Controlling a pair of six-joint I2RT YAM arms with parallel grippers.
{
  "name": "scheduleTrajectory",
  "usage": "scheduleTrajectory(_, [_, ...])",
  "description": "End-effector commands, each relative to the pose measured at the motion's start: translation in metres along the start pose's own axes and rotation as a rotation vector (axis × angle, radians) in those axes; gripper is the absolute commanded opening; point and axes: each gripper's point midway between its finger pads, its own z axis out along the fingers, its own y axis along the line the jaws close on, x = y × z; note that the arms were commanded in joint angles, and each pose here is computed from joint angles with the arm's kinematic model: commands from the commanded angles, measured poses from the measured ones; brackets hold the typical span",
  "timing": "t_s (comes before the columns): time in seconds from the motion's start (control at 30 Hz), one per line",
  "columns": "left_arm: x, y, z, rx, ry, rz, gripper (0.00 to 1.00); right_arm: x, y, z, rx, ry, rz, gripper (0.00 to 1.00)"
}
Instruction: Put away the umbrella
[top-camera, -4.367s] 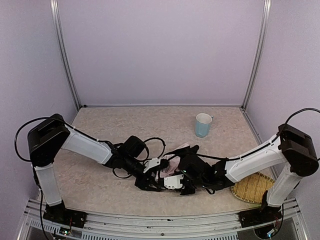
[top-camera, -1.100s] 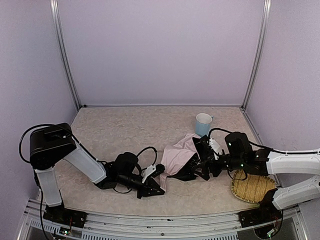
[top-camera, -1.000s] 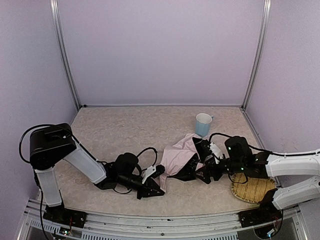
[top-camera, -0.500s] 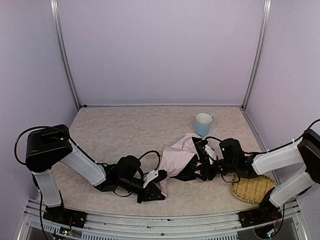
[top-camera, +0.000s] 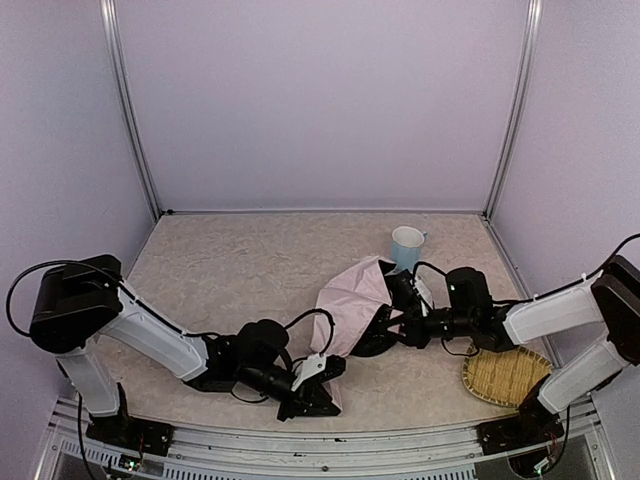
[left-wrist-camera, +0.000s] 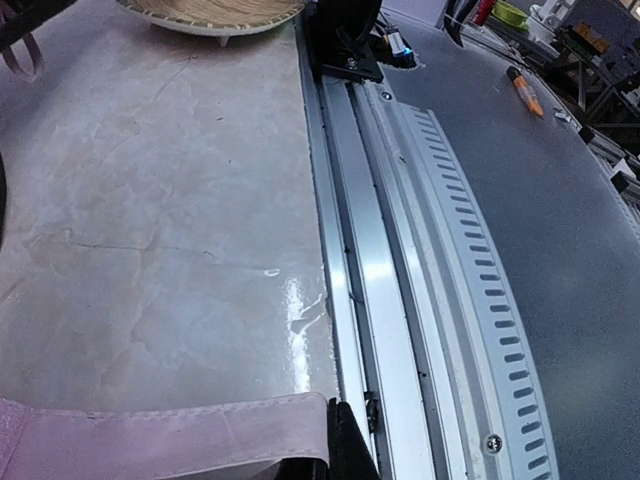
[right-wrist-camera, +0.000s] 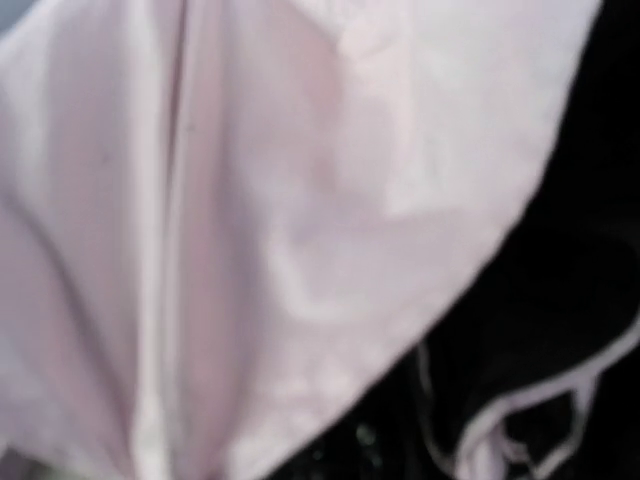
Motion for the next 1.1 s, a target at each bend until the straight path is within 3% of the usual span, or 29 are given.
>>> scheduleTrajectory(0.0, [-0.009,-0.004,0.0,0.0,-0.032,0.056,0.0,-0.082,0.04,-0.028,-0.164,-0.218,-0.091,0.0])
scheduleTrajectory(0.13, [-0.003,0.007,-0.002,-0.014,-0.044,0.057,0.0,-0.1,0.086,-0.055,-0.357,-0.238,-0.166,0.0])
scheduleTrajectory(0.27, [-0.019,0.026,-0.017,-0.052,-0.14,0.058,0.0,-0.104,0.115,-0.077,-0.488,-0.237,-0.193,0.0])
scheduleTrajectory(0.47, [-0.042,0.037,-0.041,-0.045,-0.297,0.116,0.01,-0.108,0.142,-0.103,-0.6,-0.25,-0.256,0.0])
scheduleTrajectory(0.8, [-0.053,0.077,-0.054,-0.026,-0.428,0.116,0.04,-0.111,0.178,-0.137,-0.752,-0.244,-0.395,0.0])
scheduleTrajectory(0.9, [-0.064,0.104,-0.05,-0.05,-0.398,0.164,0.02,-0.102,0.182,-0.135,-0.763,-0.203,-0.407,0.0])
scheduleTrajectory(1.07, [-0.092,0.181,-0.05,-0.253,-0.236,0.263,0.0,-0.079,0.183,-0.124,-0.774,-0.124,-0.389,0.0])
